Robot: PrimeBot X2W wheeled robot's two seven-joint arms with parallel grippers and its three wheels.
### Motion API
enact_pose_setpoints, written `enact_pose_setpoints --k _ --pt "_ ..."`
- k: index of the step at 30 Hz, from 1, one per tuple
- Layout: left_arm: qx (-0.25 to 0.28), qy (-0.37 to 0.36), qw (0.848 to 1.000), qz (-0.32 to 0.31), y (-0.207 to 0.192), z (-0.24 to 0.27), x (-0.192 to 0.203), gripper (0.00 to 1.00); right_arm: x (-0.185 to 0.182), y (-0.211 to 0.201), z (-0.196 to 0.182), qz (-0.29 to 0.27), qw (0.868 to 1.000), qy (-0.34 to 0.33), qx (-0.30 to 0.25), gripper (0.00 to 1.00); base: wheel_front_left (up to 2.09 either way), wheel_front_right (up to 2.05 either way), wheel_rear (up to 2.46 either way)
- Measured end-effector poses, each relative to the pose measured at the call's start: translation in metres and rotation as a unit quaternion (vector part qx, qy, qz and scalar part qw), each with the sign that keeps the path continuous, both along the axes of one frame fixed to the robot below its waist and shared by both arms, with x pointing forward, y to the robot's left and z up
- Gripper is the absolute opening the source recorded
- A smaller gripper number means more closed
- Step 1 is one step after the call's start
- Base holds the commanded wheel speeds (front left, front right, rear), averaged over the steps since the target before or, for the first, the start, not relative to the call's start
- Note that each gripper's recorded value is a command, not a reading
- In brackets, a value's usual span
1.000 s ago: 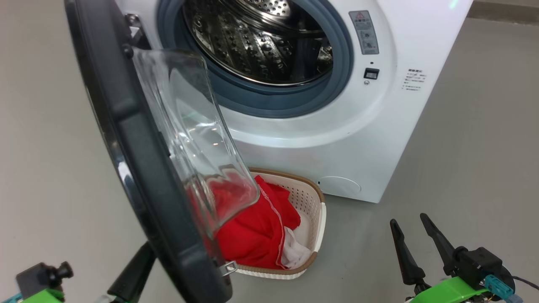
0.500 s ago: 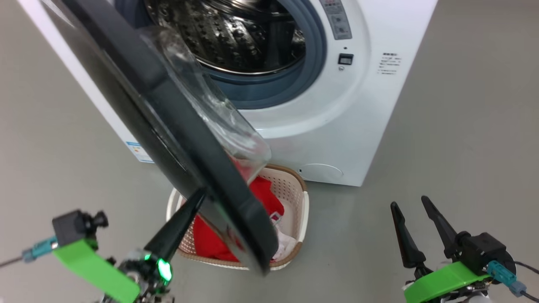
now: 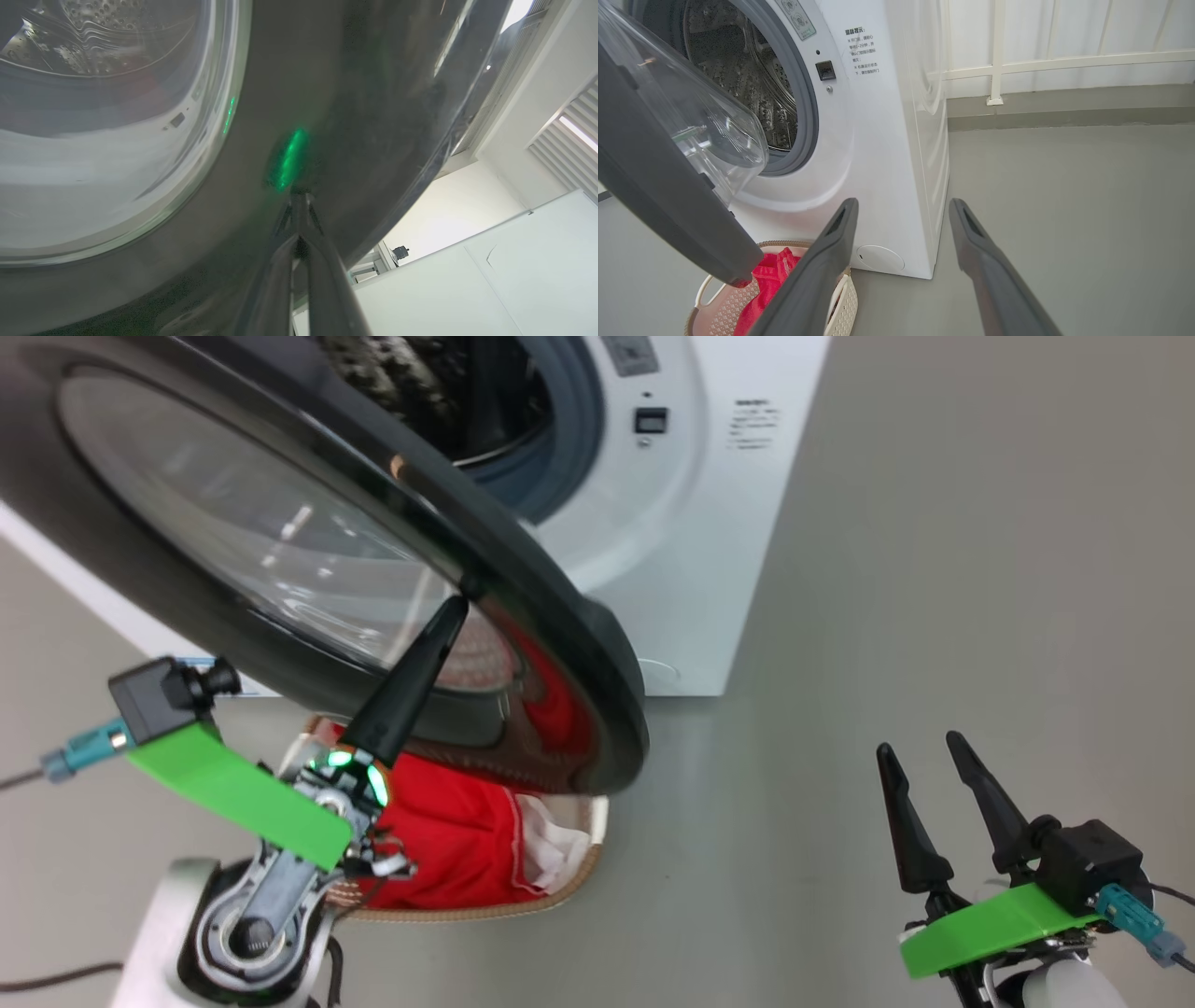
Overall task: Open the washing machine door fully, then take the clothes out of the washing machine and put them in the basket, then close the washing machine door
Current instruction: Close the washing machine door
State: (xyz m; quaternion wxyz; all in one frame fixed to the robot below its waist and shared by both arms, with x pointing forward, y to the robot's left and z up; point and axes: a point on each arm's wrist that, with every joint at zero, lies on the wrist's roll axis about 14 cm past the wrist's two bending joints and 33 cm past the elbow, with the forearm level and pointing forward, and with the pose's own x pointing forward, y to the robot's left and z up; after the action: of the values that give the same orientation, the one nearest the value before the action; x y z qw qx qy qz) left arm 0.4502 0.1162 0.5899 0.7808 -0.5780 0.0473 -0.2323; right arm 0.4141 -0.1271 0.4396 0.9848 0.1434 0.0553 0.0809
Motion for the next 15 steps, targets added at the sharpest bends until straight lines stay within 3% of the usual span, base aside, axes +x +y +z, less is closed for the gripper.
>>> enact_pose_setpoints --k 15 --pt "0.023 -0.007 1.000 0.002 -0.029 -0.012 0.054 0.00 -0.005 -0.036 -0.005 -0.051 0.999 0.009 -0.005 1.00 0.00 0.00 0.00"
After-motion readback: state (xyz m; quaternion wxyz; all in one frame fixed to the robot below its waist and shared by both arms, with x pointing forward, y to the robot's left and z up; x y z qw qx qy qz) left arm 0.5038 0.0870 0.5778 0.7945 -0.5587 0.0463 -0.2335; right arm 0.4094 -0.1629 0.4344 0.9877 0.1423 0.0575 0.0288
